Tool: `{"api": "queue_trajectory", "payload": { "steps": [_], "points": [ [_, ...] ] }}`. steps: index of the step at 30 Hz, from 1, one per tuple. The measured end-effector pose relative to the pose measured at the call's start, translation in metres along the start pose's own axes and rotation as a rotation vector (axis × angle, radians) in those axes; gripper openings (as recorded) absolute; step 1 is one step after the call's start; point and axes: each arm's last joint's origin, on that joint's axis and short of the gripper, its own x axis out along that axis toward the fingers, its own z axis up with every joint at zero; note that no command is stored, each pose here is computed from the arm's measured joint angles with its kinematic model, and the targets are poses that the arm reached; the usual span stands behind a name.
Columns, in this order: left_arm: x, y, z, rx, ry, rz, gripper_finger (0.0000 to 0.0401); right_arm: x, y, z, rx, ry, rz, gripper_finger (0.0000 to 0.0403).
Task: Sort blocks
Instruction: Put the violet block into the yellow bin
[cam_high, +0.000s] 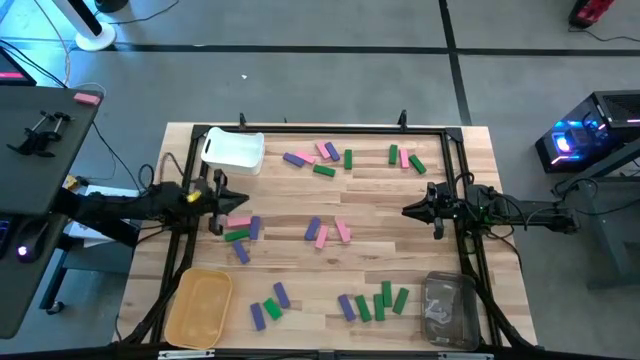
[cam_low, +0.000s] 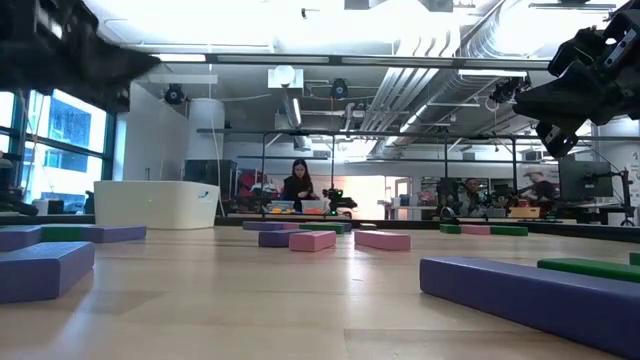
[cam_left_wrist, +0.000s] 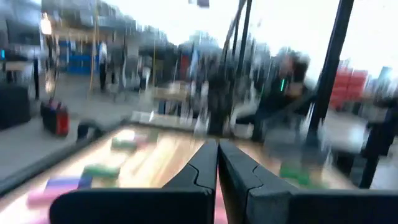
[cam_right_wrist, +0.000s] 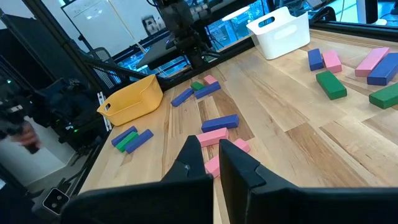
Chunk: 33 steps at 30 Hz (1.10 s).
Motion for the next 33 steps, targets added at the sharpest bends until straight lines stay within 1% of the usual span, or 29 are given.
{"api": "queue_trajectory", "payload": {
  "steps": [4,6,7,9,11,12,16,18,19,21,24,26,28,30,33],
  "points": [
    [-0.003,-0.001,0.024,-0.103,-0.249,-0.018,0.0003,0.000,0.000,0.000,0.000,0.000,0.001,0.0000],
    [-0.006,0.000,0.035,-0.156,-0.369,0.013,0.0003,0.000,0.000,0.000,0.000,0.000,0.000,0.0000],
    [-0.007,0.001,0.039,-0.175,-0.414,0.059,0.0003,0.000,0.000,0.000,0.000,0.000,0.000,0.0000],
    [-0.009,0.005,0.042,-0.227,-0.467,0.202,0.0003,0.000,0.000,0.000,0.000,0.000,0.000,0.0000],
    [-0.005,0.008,0.042,-0.304,-0.454,0.321,0.0003,0.000,0.000,0.000,0.000,-0.001,0.000,0.0000],
    [-0.001,0.008,0.040,-0.333,-0.429,0.349,0.0003,0.000,0.000,0.000,0.000,0.000,0.000,0.0000],
    [0.029,0.003,0.039,-0.400,-0.261,0.358,0.0003,0.000,0.000,0.000,0.000,0.000,0.000,0.0000],
    [0.053,-0.001,0.045,-0.398,-0.178,0.359,0.0003,0.000,0.000,0.000,0.000,0.000,0.000,0.0000],
    [0.067,-0.005,0.051,-0.380,-0.139,0.340,0.0003,0.000,0.000,0.000,0.000,0.000,0.000,0.0000],
    [0.100,-0.014,0.062,-0.311,-0.040,0.259,0.0003,0.000,0.000,0.000,0.000,0.000,0.000,0.0000],
    [0.145,-0.028,0.077,-0.206,0.184,0.102,0.0003,0.000,0.000,0.000,0.000,0.000,0.000,0.0000],
    [0.167,-0.037,0.086,-0.180,0.345,0.038,0.0003,0.000,0.000,0.000,0.010,-0.003,0.000,0.0000],
    [0.180,-0.043,0.094,-0.172,0.527,0.022,0.0003,0.000,0.001,0.003,0.070,-0.037,0.001,0.0000],
    [0.185,-0.046,0.105,-0.159,0.691,0.041,0.0003,0.000,0.003,0.008,0.186,-0.084,0.026,0.0000],
    [0.182,-0.045,0.117,-0.123,0.862,0.105,0.0003,-0.002,0.007,0.019,0.361,-0.220,0.058,0.0000]
  ]
}}
